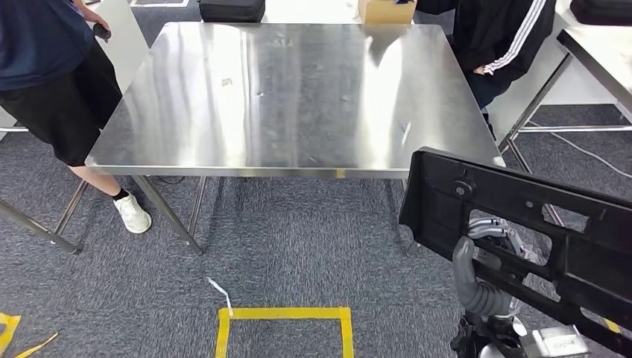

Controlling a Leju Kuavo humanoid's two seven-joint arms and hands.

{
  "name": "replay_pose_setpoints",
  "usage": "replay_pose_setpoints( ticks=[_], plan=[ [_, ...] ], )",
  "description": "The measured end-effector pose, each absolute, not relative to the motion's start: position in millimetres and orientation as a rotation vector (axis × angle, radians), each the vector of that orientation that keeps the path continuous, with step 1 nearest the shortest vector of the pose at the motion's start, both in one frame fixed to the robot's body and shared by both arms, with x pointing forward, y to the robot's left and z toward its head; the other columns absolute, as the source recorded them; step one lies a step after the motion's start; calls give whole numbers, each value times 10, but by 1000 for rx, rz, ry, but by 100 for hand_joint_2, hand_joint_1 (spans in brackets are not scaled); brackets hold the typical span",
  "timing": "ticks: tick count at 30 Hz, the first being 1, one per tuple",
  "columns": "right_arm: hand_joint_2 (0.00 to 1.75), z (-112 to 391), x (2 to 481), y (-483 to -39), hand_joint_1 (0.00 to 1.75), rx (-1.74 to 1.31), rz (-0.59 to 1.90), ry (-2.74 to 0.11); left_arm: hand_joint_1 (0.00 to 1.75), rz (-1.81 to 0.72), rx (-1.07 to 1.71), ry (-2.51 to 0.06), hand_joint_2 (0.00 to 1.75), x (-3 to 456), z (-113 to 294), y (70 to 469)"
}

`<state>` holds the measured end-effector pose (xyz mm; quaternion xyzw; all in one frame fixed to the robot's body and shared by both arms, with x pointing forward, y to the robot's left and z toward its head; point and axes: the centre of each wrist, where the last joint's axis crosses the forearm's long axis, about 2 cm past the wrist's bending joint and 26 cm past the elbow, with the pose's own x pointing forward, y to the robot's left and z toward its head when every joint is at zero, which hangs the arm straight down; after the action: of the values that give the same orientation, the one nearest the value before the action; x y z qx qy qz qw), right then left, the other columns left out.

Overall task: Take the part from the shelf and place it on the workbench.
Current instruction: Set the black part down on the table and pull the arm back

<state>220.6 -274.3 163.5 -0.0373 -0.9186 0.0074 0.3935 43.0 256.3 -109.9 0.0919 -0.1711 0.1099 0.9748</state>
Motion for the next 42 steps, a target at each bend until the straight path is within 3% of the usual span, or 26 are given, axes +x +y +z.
replay_pose_setpoints(
  ticks=[42],
  plan=[
    [175, 1636, 2307, -2520, 175, 2, 168, -2291, 0, 223, 179, -340, 175, 410, -1102, 2561]
  ],
)
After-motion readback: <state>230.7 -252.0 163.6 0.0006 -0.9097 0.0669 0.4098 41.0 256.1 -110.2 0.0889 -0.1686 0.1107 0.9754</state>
